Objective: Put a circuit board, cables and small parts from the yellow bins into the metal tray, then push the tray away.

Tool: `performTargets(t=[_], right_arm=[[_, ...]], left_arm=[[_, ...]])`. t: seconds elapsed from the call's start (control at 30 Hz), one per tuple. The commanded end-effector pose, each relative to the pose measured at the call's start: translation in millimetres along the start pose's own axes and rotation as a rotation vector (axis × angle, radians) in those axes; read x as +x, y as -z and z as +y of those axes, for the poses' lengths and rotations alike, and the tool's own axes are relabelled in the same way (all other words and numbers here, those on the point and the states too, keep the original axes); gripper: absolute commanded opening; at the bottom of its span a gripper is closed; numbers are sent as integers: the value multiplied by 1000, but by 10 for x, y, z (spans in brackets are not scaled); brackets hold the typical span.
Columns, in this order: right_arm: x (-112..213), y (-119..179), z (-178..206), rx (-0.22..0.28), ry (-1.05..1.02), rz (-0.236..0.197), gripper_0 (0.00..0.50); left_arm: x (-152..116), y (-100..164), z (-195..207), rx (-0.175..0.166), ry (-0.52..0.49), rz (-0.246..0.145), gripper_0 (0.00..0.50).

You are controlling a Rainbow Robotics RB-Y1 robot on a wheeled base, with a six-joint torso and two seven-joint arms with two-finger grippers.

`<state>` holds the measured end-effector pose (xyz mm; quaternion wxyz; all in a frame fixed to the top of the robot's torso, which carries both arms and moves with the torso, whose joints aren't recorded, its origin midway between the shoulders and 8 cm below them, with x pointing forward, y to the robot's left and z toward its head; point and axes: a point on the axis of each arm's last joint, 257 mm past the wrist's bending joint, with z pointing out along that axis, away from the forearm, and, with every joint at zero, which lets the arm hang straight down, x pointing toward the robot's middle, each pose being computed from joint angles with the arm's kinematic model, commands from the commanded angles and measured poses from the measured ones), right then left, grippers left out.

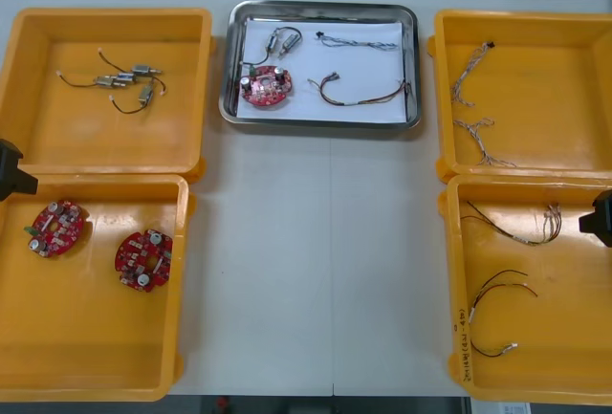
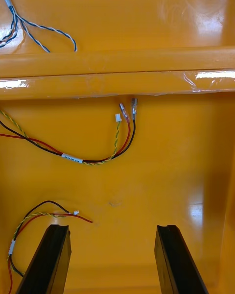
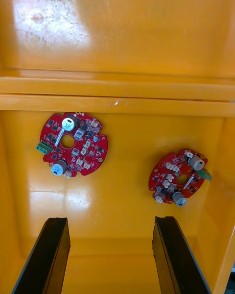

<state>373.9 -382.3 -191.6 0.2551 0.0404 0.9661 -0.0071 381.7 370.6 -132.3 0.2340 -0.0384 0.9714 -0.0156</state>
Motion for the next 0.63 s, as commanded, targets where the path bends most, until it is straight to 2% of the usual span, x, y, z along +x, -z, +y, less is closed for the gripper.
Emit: performTargets(t=[0.03,0.63], right_arm=[[56,0,-9,-6,-33,6,500],[56,0,-9,-6,-33,6,500]], left_arm=[[-18,119,109,-37,-69,-17,500],[-18,119,109,-37,-69,-17,500]])
